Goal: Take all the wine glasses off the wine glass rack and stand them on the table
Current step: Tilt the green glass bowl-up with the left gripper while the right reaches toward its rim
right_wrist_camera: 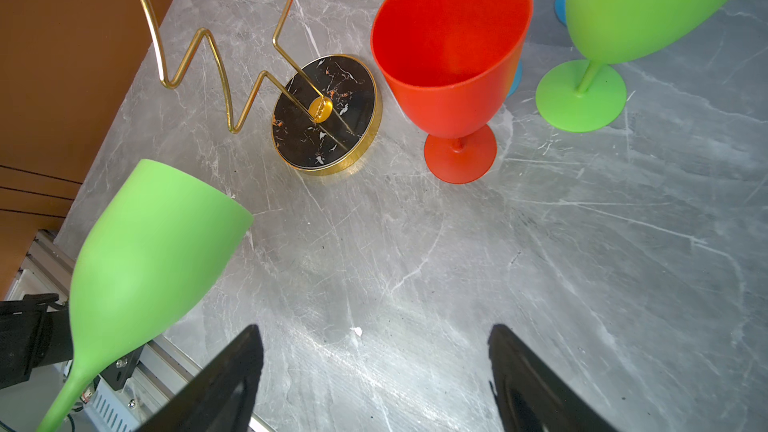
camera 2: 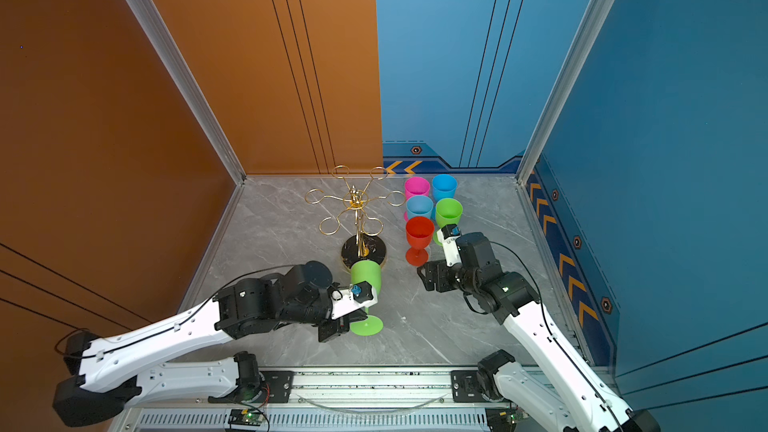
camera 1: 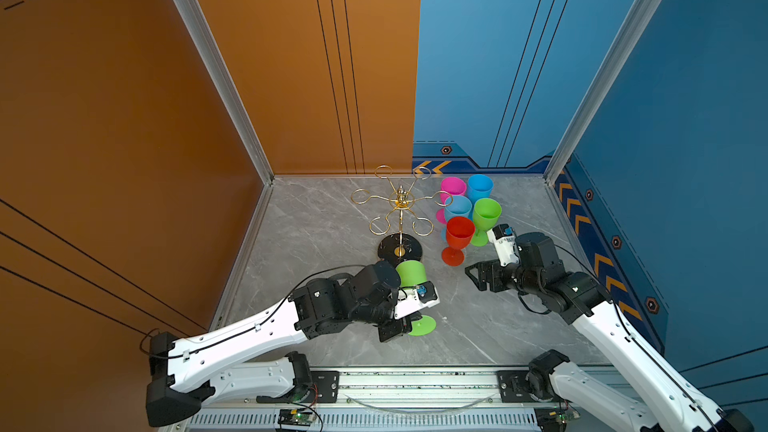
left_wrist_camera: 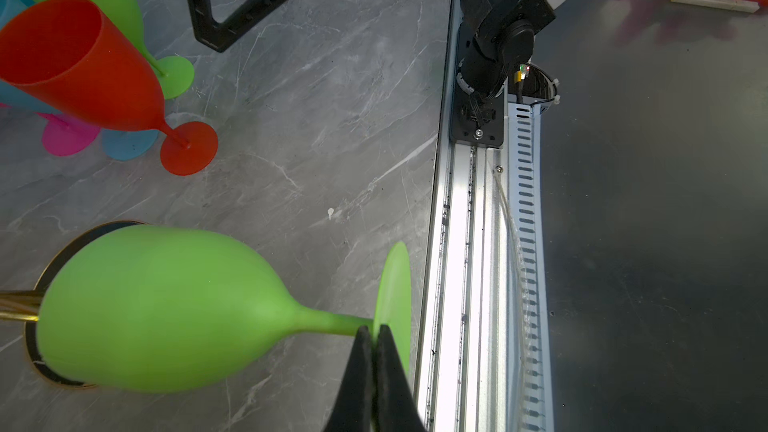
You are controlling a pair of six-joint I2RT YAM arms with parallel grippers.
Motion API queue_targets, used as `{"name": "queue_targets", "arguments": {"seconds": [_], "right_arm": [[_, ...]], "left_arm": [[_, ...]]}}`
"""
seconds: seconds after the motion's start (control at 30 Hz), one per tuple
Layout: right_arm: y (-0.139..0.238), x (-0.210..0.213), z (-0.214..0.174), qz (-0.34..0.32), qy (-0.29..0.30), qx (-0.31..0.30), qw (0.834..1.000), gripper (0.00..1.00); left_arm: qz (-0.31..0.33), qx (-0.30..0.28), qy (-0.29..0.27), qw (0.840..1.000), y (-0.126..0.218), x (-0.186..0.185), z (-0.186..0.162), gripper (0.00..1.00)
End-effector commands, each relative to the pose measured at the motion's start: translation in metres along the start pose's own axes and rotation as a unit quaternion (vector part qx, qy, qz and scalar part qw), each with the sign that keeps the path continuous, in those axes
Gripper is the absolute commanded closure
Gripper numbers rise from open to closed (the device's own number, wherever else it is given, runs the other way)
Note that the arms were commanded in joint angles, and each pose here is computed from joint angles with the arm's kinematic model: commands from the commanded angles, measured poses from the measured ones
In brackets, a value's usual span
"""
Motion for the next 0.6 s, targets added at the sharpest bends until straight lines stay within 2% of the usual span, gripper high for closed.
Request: {"name": "queue_targets", "arguments": {"seconds": [0.0, 0.27, 0.57], "right_arm": [[0.006, 0.009, 0.003, 0.009, -0.012, 0.007, 1.0, 0.14], [0.005, 0.015, 0.01, 0.016, -0.019, 0.01, 1.0, 0.14], [0.008, 0.027, 0.024, 0.03, -0.022, 0.009, 0.999, 0.16]], "left_arm": [[0.019, -0.029, -0.072, 0.997, 0.0, -0.001, 0.007, 1.0], [0.054, -0.039, -0.155, 0.986, -0.005, -0.001, 0.001, 1.0], [0.089, 0.008, -0.257, 0.962, -0.018, 0.0, -0.011, 1.0]]}}
Point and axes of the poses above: each gripper's point midway between its finger pads, its own y axis back along the fingers, its own x axis along the line the jaws close on, z = x × y, the point moved 1 cm from there along y, back along the fingers, and after that the axes turned 10 degrees about -y, right-handed, at the moved point
